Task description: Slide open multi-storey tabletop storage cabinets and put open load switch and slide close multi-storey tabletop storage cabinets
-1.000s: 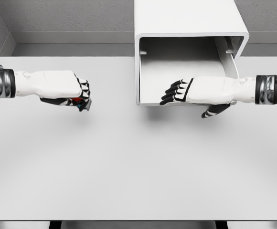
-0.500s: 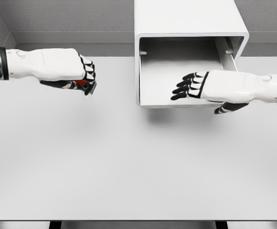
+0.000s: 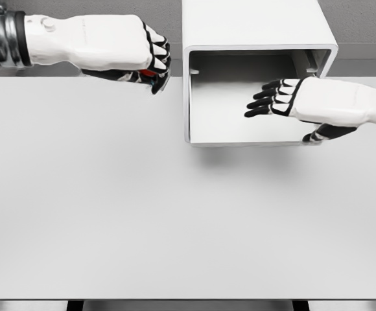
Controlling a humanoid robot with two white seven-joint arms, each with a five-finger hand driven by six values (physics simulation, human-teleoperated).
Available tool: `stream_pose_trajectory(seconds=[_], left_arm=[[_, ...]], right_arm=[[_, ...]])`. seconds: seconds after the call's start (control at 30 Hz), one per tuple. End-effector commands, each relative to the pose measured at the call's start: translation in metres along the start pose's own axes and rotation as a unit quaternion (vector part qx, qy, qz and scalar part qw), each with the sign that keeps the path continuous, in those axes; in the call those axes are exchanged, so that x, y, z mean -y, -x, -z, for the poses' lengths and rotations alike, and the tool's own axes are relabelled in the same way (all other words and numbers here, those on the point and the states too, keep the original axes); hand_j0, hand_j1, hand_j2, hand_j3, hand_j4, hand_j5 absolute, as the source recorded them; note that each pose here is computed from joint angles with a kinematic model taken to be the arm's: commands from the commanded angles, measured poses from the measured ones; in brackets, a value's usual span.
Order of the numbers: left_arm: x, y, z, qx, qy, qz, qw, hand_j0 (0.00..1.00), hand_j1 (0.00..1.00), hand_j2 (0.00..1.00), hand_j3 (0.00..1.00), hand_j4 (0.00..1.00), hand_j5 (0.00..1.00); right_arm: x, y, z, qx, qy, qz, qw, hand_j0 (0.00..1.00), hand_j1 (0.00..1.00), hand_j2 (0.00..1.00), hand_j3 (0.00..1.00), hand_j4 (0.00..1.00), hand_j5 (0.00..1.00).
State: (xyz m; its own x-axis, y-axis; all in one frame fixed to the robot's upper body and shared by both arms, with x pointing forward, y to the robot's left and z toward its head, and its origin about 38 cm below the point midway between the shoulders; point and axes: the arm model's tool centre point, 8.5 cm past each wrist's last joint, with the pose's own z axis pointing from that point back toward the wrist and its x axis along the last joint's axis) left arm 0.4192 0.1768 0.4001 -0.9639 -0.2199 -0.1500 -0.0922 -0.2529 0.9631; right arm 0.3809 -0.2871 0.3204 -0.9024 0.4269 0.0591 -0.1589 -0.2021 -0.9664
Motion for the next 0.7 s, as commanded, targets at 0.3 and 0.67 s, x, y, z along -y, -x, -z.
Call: stream_pose_trajectory(seconds=[0.3,0.67], left_arm=[[-0.022,-0.019,0.046,0.057,-0.035,0.015,0.9976,0.32,0.32,0.32,0.32,0.32,0.32],[-0.015,-0.060,0.137,0.117,-0.014,0.073,0.9903,0.33,0.33,0.33,0.33,0.33,0.33]], right_arm=[[0.045,0.007,-0.117,-0.101,0.104,0.013,0.9894,1.00,1.00,1.00,1.00,1.00,1.00],[-0.051,-0.005,-0.175,-0.188,0.051,0.128,0.9725,0.48,0.48,0.48,0.48,0.48,0.48]])
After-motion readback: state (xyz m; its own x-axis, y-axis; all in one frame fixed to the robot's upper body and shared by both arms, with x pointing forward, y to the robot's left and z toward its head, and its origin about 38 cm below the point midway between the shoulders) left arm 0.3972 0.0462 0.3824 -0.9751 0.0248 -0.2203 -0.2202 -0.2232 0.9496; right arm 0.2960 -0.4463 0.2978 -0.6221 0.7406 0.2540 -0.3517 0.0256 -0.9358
